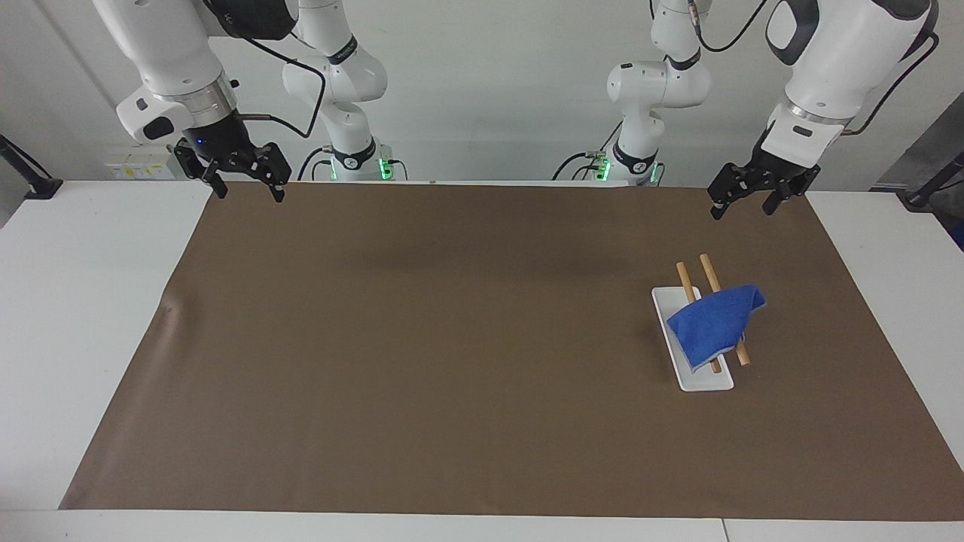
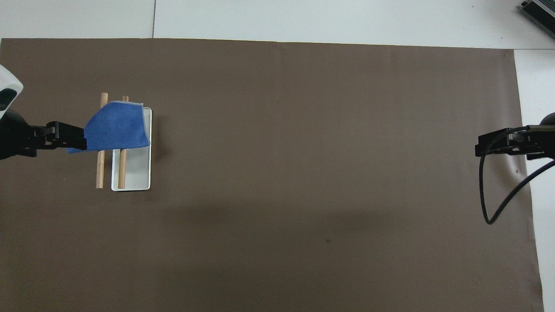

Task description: Right arm passes towel to left arm to hang

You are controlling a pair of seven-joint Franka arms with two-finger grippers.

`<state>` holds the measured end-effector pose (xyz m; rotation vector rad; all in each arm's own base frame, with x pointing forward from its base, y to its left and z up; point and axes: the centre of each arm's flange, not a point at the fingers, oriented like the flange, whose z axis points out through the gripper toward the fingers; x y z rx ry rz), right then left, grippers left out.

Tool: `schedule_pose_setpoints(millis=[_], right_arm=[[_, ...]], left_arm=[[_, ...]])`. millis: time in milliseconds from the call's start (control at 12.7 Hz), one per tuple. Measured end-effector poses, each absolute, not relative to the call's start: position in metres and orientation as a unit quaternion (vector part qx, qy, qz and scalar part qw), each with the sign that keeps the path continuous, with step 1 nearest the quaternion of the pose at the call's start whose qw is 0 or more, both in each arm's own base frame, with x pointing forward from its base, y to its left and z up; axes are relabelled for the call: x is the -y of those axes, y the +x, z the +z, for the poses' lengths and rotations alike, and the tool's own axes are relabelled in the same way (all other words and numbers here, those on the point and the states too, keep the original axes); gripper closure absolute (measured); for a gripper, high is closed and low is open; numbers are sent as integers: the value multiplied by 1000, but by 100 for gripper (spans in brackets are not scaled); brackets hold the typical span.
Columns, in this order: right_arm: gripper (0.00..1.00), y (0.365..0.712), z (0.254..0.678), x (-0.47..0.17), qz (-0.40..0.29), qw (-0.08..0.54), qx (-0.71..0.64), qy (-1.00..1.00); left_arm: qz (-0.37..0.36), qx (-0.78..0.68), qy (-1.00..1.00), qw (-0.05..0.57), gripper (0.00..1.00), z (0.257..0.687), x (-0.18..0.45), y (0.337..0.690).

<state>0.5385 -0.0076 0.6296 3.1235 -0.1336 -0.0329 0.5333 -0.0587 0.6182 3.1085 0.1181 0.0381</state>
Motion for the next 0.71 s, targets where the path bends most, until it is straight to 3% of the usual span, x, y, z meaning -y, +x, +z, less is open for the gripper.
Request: schedule_pose_setpoints(millis=[707], right_arm=[[0, 537, 633, 3, -9, 11, 38, 999]], left_arm=[[31, -39, 999, 14, 0, 638, 56, 533]])
